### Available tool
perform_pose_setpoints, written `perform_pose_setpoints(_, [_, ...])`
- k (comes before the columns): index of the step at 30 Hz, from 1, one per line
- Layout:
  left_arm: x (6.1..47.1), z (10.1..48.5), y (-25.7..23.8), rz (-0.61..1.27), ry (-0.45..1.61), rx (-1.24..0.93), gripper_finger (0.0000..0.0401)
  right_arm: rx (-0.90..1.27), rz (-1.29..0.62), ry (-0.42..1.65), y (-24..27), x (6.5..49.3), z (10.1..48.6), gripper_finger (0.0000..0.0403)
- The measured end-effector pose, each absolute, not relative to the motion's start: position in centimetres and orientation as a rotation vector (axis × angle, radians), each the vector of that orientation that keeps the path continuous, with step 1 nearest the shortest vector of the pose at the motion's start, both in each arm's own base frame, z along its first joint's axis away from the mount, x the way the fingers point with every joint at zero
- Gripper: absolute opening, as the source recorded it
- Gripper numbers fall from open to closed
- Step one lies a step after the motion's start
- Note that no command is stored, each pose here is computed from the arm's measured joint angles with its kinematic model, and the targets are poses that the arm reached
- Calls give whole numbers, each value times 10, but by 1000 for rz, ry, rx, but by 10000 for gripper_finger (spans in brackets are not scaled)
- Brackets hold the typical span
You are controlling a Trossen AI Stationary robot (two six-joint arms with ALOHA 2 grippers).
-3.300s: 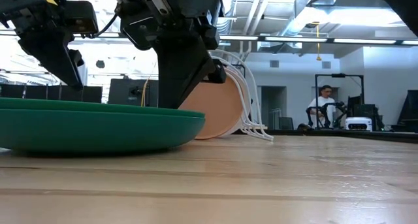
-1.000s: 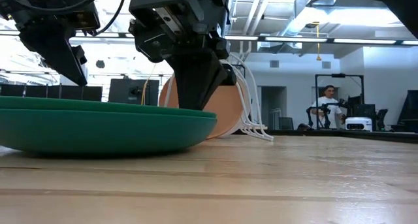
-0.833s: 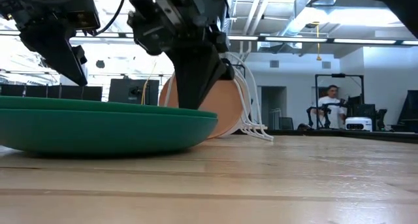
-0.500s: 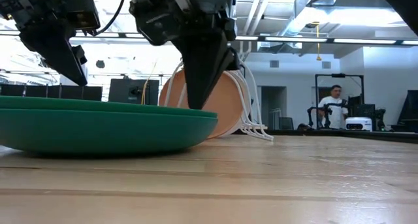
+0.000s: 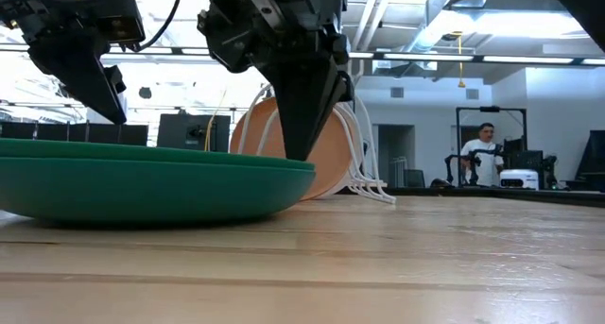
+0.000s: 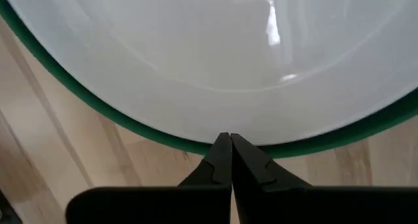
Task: Sort dishes
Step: Put the white plate on the dish rack
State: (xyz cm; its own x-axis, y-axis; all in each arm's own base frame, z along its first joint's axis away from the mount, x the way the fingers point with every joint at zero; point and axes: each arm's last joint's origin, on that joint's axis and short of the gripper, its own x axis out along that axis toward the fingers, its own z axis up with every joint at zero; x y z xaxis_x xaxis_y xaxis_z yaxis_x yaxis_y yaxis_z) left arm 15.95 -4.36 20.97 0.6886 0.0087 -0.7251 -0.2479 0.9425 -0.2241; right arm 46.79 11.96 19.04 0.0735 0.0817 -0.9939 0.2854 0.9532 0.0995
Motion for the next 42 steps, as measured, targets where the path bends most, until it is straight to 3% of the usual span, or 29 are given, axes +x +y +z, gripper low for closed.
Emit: perform_pose_setpoints(42, [160, 210, -44, 145, 800, -317, 127, 346, -149, 1511, 112, 475, 175, 4])
